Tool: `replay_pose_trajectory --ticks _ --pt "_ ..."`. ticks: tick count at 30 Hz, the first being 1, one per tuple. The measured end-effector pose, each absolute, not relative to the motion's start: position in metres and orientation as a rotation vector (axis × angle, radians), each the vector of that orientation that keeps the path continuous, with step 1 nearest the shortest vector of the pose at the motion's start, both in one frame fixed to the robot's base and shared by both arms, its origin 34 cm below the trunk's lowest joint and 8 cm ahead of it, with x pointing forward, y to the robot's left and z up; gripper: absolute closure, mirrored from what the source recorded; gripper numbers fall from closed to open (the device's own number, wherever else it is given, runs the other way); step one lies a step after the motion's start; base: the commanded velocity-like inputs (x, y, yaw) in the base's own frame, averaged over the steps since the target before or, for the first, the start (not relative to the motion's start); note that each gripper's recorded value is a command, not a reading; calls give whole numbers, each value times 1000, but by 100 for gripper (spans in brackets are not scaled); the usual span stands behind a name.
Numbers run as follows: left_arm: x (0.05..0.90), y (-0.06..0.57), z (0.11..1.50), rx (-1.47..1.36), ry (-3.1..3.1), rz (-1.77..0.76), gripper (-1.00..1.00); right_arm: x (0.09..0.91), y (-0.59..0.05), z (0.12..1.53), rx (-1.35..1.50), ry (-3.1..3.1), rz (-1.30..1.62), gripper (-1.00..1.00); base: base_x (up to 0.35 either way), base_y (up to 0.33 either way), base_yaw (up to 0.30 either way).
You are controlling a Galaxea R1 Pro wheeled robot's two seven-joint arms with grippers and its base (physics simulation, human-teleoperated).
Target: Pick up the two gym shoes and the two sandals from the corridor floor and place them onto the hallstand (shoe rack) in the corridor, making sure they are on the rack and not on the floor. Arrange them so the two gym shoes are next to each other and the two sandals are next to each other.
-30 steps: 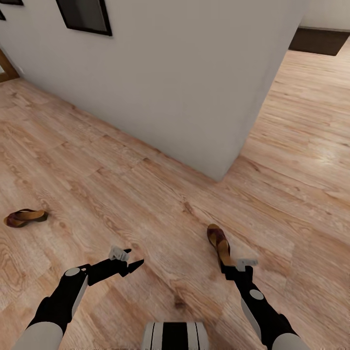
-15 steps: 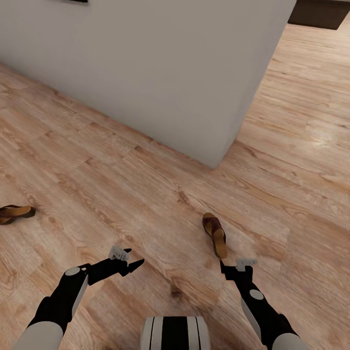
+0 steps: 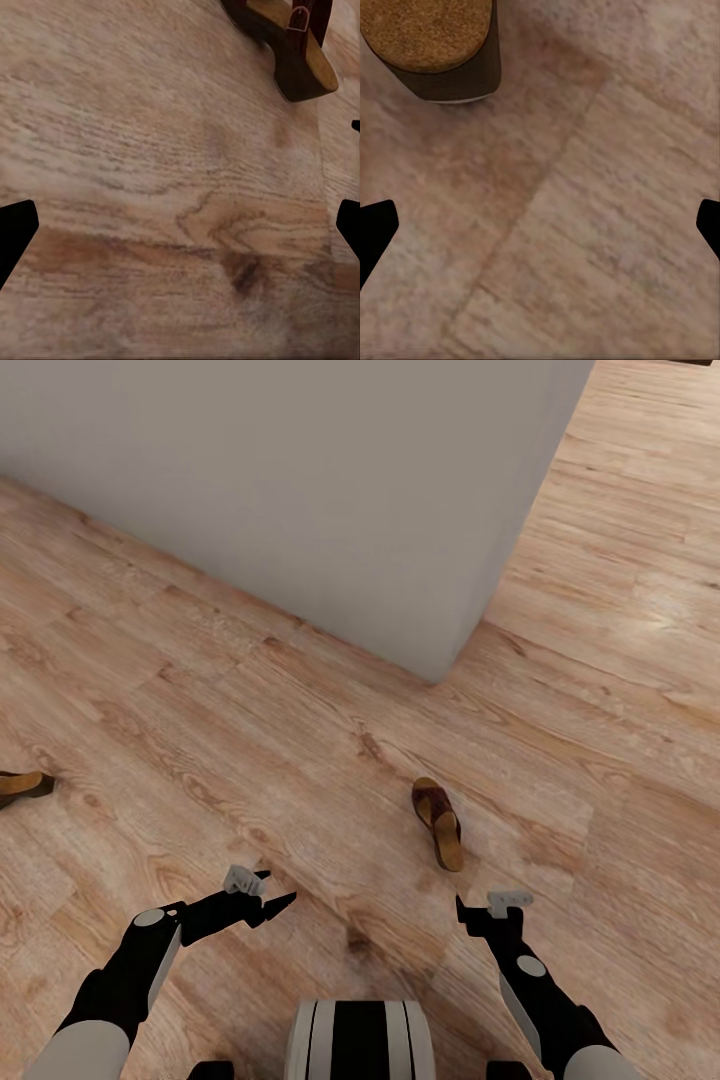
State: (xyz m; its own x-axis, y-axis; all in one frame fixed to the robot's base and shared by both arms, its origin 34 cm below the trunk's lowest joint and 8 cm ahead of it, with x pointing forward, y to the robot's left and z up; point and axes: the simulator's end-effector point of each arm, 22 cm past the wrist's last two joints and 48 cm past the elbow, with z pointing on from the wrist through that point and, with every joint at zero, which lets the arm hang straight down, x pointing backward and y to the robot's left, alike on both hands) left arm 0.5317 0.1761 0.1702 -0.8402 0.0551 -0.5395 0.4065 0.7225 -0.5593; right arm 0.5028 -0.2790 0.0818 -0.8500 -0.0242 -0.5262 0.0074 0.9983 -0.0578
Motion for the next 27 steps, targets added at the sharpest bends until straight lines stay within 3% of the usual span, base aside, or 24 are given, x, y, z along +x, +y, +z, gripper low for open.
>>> replay_pose_trajectory --ticks 14,27 --pt "542 178 178 374 2404 -930 -100 504 -278 82 -16 2583 -76 -100 0 0 0" --pt "612 171 228 392 2311 -901 -100 505 -277 83 -22 2581 -73 -100 0 0 0"
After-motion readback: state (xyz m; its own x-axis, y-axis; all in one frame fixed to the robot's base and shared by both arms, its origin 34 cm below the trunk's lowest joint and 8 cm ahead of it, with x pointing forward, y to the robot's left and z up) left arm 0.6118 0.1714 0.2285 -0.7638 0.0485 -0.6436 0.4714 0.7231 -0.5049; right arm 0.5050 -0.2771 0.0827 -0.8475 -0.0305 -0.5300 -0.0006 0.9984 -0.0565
